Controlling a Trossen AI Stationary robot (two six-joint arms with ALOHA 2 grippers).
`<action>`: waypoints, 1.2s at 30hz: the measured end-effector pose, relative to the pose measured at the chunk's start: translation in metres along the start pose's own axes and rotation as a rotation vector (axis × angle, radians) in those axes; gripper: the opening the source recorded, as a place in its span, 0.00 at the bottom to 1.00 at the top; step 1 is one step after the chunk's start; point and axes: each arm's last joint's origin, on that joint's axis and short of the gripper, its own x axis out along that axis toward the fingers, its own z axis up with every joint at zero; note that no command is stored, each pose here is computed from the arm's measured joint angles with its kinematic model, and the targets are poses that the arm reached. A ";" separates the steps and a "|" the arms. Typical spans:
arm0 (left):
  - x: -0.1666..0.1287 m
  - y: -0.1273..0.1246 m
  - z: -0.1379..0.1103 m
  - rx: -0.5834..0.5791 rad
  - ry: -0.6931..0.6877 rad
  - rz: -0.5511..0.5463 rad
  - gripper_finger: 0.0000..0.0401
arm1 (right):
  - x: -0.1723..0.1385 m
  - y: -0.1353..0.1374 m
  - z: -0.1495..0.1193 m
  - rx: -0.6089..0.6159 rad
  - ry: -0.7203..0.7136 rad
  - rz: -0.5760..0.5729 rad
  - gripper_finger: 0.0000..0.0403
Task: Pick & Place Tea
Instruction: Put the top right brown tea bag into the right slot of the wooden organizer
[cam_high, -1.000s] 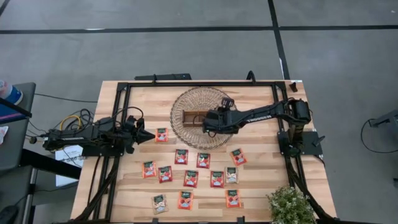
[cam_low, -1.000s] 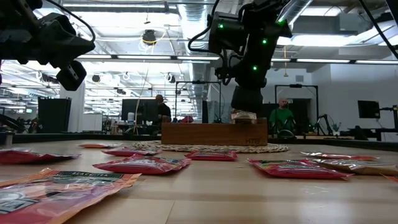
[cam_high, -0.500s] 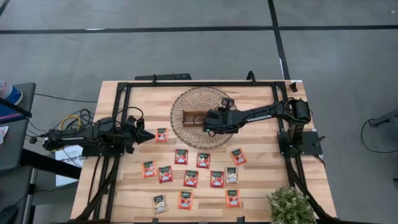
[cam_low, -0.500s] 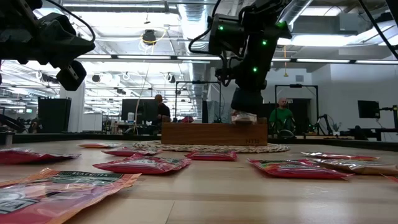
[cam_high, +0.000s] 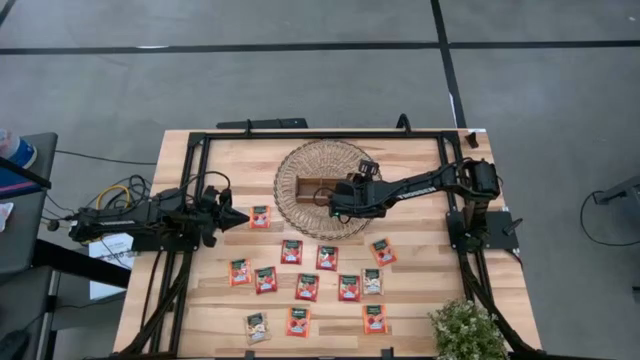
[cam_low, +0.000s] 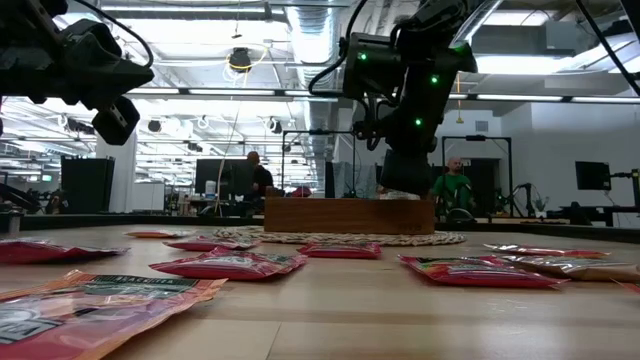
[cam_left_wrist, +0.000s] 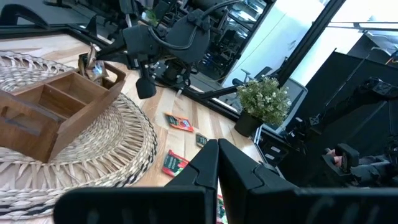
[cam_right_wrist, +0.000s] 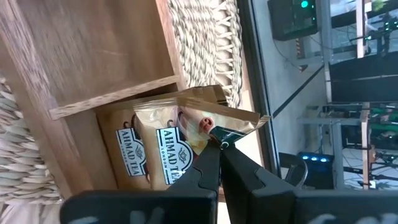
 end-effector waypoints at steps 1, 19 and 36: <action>0.000 0.000 0.000 0.000 -0.001 0.002 0.00 | 0.001 -0.001 0.000 0.002 0.001 0.000 0.00; 0.000 0.000 0.000 0.000 -0.001 0.002 0.00 | 0.003 -0.002 0.001 0.016 -0.002 0.000 0.08; 0.000 0.000 0.000 0.010 -0.003 0.006 0.00 | 0.005 -0.004 0.001 -0.058 0.005 -0.005 0.13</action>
